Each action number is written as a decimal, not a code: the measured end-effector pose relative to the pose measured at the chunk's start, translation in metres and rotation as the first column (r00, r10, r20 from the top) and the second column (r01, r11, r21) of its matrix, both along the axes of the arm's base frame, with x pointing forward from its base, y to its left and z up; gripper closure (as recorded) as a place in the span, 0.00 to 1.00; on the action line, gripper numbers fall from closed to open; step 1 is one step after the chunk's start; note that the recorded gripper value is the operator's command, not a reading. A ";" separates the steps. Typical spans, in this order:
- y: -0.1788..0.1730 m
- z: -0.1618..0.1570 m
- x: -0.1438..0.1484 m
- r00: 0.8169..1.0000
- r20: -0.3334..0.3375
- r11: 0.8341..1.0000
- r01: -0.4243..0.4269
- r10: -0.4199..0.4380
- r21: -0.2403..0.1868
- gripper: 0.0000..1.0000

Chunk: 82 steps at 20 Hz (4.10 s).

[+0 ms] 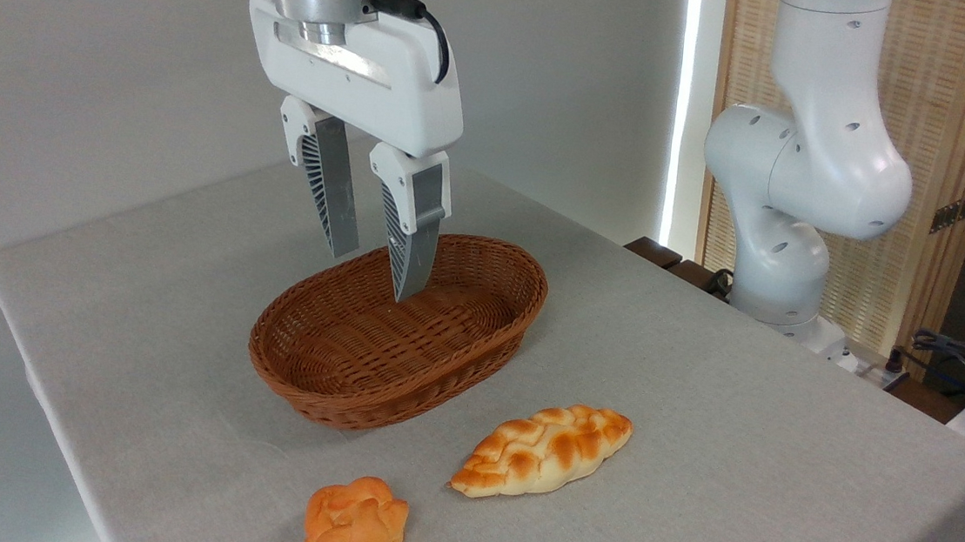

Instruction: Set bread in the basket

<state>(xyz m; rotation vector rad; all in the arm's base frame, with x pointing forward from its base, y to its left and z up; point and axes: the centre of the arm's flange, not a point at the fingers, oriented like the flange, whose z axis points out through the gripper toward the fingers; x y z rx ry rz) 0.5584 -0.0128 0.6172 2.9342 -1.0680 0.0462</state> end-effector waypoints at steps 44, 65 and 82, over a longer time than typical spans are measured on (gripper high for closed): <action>0.044 -0.200 0.080 0.999 -0.010 0.996 -0.039 0.040 0.076 0.58; 0.037 -0.192 0.085 0.999 0.005 0.999 -0.040 0.040 0.034 0.84; -0.106 -0.151 0.026 0.979 -0.148 0.964 0.104 -0.143 -0.243 0.22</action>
